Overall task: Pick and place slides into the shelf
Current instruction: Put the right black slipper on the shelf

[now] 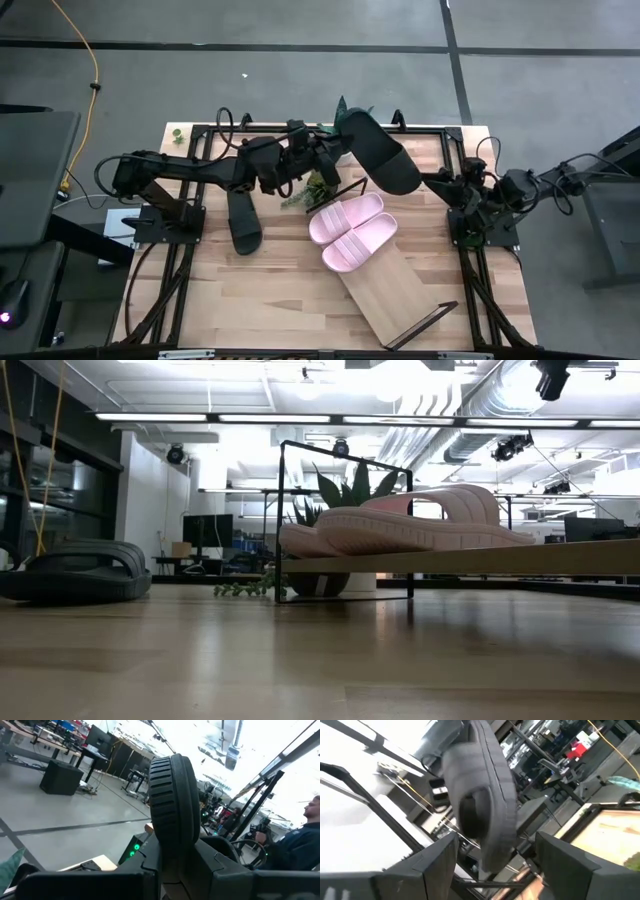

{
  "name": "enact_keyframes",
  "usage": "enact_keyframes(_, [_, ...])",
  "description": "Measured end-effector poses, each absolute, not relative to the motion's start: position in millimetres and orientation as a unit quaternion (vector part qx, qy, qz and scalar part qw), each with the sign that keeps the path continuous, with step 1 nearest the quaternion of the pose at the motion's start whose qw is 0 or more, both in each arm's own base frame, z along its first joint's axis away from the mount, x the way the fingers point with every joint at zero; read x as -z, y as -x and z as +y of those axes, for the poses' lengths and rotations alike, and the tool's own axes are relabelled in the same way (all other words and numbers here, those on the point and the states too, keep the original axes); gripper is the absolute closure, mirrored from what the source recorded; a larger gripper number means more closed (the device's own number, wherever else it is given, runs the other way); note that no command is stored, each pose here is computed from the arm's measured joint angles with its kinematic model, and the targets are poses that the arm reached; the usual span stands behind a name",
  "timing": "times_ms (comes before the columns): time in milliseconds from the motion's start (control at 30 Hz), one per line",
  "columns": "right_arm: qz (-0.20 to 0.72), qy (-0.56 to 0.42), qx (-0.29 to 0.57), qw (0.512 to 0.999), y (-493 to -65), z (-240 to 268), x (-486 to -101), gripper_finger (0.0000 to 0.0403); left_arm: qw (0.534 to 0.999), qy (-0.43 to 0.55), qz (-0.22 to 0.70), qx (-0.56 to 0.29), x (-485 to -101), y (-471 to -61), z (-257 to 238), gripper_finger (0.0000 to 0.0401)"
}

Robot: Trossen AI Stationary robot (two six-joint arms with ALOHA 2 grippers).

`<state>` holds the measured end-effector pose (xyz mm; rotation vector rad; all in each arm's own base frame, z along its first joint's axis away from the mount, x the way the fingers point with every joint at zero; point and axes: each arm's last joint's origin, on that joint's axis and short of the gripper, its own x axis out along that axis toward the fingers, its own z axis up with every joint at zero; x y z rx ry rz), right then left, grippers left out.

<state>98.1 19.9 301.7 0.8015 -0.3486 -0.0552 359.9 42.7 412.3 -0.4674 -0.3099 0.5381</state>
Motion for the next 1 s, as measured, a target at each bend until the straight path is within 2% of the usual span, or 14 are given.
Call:
enact_keyframes(367, [-0.173,-0.37,0.029,0.912,-120.7,27.8,-302.3,0.0147,0.925,0.229,-0.15,-0.262,-412.0,-360.0,42.4,0.0355])
enact_keyframes(467, [-0.168,-0.368,0.031,0.914,-126.0,29.7,-300.6,0.0159,0.925,0.231,-0.15,-0.262,-412.0,-360.0,42.4,0.0355])
enact_keyframes(600, [-0.164,-0.366,0.031,0.915,-130.2,31.3,-299.3,0.0198,0.925,0.231,-0.15,-0.262,-411.8,-360.1,42.5,0.0355])
enact_keyframes(1000, [-0.178,-0.35,0.041,0.919,-129.9,30.6,-301.7,0.0359,0.926,0.232,-0.148,-0.26,-411.6,-360.1,42.4,0.0355])
